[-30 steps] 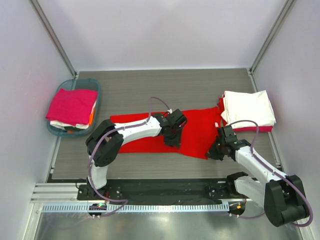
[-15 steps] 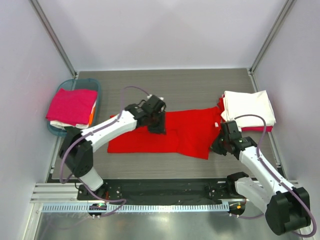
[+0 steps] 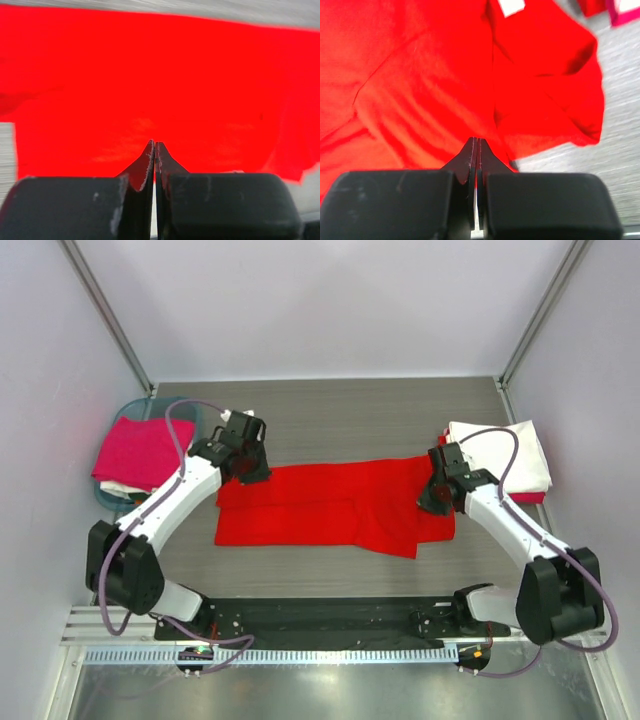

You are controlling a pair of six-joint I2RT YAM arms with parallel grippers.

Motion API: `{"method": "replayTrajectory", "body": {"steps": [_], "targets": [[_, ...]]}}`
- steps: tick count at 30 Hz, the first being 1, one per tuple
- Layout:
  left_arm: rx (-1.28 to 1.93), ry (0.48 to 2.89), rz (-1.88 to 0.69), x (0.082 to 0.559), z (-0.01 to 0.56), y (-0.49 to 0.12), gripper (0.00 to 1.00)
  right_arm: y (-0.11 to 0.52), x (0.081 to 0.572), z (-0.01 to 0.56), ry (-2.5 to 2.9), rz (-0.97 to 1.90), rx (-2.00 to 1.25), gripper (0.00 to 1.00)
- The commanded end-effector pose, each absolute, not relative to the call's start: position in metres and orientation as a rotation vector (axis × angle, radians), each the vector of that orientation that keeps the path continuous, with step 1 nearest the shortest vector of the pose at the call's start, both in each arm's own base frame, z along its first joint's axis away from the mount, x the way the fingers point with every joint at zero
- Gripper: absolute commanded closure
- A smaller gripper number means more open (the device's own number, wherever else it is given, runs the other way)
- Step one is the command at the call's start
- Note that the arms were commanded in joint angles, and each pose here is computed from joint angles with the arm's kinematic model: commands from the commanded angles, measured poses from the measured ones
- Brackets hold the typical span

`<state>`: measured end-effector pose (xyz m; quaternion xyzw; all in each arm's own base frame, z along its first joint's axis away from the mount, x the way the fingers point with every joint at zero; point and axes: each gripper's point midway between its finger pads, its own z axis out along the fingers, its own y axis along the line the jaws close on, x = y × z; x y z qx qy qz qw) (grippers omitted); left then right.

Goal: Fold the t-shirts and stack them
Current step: Fold the tshirt

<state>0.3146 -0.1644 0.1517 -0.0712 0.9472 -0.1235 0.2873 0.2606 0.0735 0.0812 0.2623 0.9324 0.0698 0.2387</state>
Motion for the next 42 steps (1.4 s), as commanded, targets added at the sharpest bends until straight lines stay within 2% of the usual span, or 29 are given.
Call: {"method": "replayTrajectory", "body": {"steps": [1,12,21,29,34,38,42], "targets": [[-0.354,2.563,-0.206,0.340,0.124,-0.129,1.00,0.064,0.286,0.090,2.504,0.096,0.693,0.99],[-0.641,2.615,-0.215,0.398,0.071,-0.099,1.00,0.076,0.333,0.084,2.518,0.089,0.682,0.99],[-0.708,2.681,-0.160,0.397,0.035,-0.086,1.00,0.079,0.341,0.041,2.628,0.026,0.651,0.99],[-0.787,2.811,-0.146,0.364,-0.009,-0.088,1.00,0.085,0.362,0.018,2.673,0.005,0.631,0.99],[-0.766,2.832,-0.110,0.334,-0.011,-0.087,1.00,0.089,0.390,0.009,2.672,-0.005,0.630,0.99],[-0.791,2.864,-0.088,0.282,-0.019,-0.094,1.00,0.095,0.424,0.001,2.664,0.018,0.630,0.99],[-0.733,2.840,-0.201,0.244,-0.012,-0.124,1.00,0.117,0.462,-0.008,2.673,0.118,0.603,0.99]]}}
